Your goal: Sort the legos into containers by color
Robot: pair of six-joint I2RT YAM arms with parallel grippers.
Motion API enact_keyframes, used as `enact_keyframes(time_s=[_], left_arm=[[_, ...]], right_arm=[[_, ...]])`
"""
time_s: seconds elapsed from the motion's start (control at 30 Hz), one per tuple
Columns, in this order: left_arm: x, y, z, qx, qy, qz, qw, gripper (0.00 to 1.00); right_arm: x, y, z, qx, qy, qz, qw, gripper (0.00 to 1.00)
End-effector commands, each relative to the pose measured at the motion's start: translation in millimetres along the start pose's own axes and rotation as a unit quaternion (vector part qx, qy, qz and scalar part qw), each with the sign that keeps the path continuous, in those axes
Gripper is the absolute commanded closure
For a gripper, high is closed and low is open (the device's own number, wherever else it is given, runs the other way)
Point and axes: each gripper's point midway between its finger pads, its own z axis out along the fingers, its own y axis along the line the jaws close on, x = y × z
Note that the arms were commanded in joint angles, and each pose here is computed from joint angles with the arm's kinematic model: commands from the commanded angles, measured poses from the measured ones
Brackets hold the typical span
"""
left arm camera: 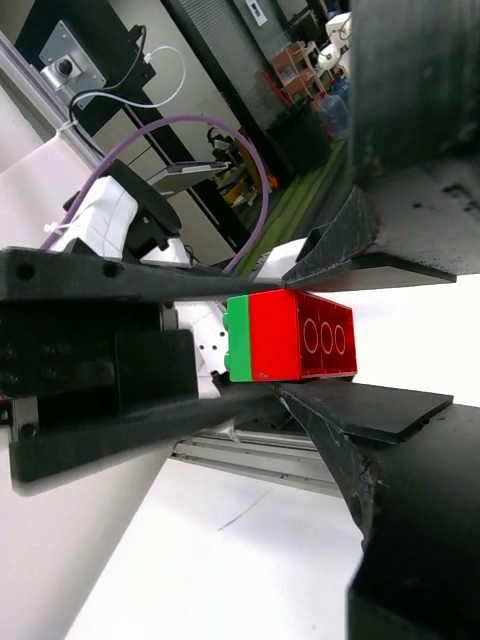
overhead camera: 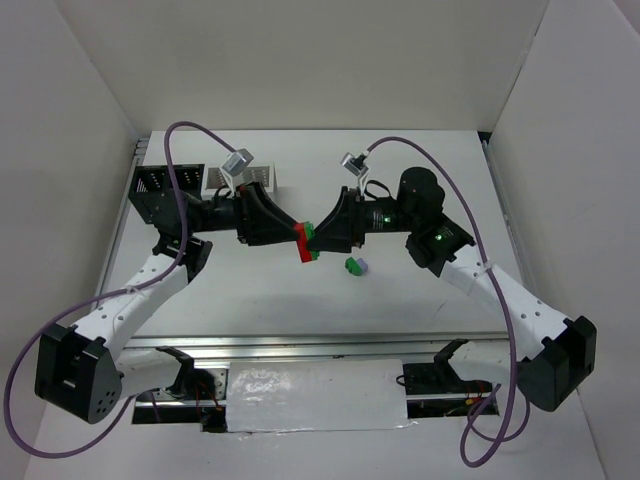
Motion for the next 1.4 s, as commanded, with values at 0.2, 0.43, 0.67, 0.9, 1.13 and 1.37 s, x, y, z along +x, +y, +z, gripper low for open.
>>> enact_keyframes(time_s=[0.2, 0.43, 0.67, 0.9, 1.13, 1.37], left_arm=[[-7, -6, 1, -0.005, 0.0, 0.052, 0.999, 1.0], [-14, -1, -18, -0.042, -0.013, 0.113, 0.993, 1.0], [-28, 16, -40, -0.098, -0.044, 0.134, 0.985, 1.0], [-31, 22, -38, -0.08, -0.07, 0.116, 0.988, 1.0], [-75, 116, -131, -0.485, -0.143, 0.074, 0.86, 1.0], [-91, 194, -279, -0.748, -0.161, -0.064, 0.641, 1.0]], right_arm=[[-14, 9, 2, 0.006, -0.027, -0.053, 0.998, 1.0], [-15, -19, -29, 0.036, -0.052, -0.051, 0.997, 1.0], [-16, -35, -46, 0.07, -0.065, -0.038, 0.995, 1.0], [-13, -34, -41, 0.034, -0.066, -0.02, 0.997, 1.0], [-25, -72, -58, 0.195, -0.078, -0.016, 0.977, 1.0], [-24, -86, -74, 0.276, -0.086, 0.003, 0.957, 1.0]])
